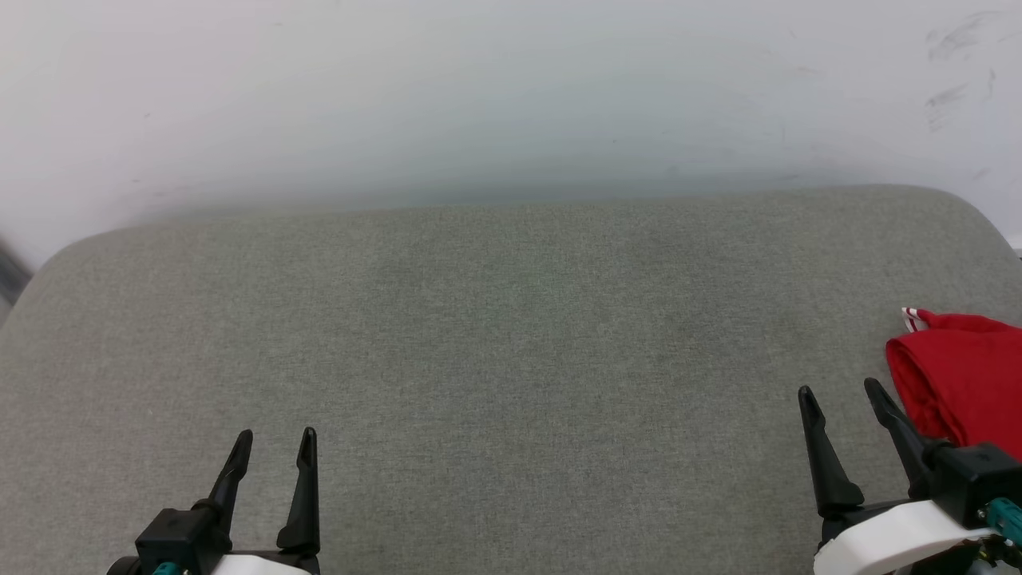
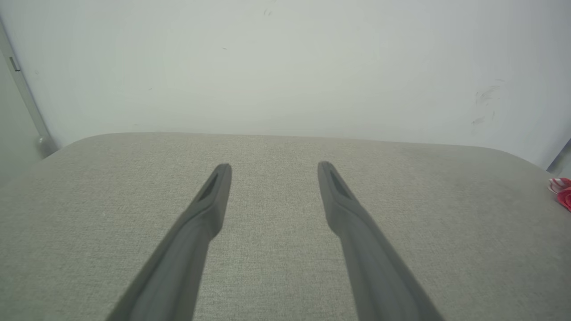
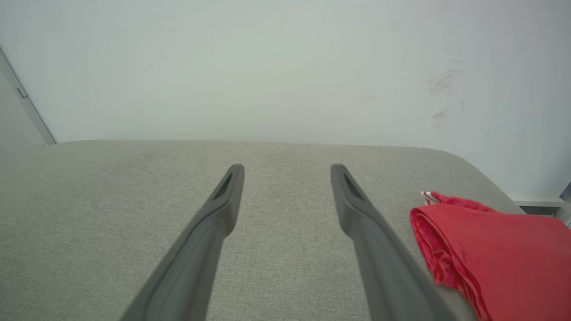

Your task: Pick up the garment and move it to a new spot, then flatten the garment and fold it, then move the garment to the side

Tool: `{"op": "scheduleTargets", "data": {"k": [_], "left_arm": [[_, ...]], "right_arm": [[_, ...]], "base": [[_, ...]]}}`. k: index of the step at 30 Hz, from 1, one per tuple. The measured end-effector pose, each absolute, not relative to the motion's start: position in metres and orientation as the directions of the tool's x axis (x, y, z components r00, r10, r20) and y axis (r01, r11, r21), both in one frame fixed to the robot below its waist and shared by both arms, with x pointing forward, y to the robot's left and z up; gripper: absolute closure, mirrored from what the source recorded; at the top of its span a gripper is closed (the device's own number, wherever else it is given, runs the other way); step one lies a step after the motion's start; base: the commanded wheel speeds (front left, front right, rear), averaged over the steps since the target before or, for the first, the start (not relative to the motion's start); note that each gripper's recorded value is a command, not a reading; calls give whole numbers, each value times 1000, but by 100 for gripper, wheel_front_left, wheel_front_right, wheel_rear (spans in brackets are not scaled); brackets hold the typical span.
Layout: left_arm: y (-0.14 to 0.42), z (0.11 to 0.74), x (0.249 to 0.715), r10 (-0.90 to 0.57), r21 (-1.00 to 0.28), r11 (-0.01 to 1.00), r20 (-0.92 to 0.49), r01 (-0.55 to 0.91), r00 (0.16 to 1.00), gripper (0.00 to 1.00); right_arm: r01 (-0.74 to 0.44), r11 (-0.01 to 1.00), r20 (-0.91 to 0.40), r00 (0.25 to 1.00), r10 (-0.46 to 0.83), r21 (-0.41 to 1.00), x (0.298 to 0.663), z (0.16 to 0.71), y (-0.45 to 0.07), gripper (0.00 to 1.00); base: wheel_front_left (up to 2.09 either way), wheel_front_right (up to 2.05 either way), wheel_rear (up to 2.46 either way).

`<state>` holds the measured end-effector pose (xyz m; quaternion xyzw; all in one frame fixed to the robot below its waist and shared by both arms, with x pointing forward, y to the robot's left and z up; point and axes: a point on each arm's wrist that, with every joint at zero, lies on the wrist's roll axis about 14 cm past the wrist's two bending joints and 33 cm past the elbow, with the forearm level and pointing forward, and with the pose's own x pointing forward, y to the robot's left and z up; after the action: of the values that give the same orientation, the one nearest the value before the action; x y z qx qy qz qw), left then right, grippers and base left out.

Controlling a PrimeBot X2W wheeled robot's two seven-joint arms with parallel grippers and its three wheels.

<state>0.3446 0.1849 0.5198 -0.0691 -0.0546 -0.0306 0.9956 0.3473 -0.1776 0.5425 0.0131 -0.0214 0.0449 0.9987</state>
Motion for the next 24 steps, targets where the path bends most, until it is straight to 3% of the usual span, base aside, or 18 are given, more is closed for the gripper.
{"op": "scheduleTargets", "data": {"k": [10,11,16,24], "left_arm": [[186,517,346,-52,-136,988,109,66,993,0],[187,517,347,-50,-134,989,107,65,993,100],[186,497,342,-42,-160,986,41,48,998,100],[191,489,344,-8,-305,952,-5,6,1000,100]], "right_arm": [[-91,996,43,995,89,28,348,541,-177,0],[-90,996,43,995,89,28,348,541,-177,100],[-87,995,-12,996,88,52,345,523,-177,100],[-79,972,-23,996,86,221,346,516,-177,100]], "base": [[0,0,0],[0,0,0],[0,0,0],[0,0,0]]}}
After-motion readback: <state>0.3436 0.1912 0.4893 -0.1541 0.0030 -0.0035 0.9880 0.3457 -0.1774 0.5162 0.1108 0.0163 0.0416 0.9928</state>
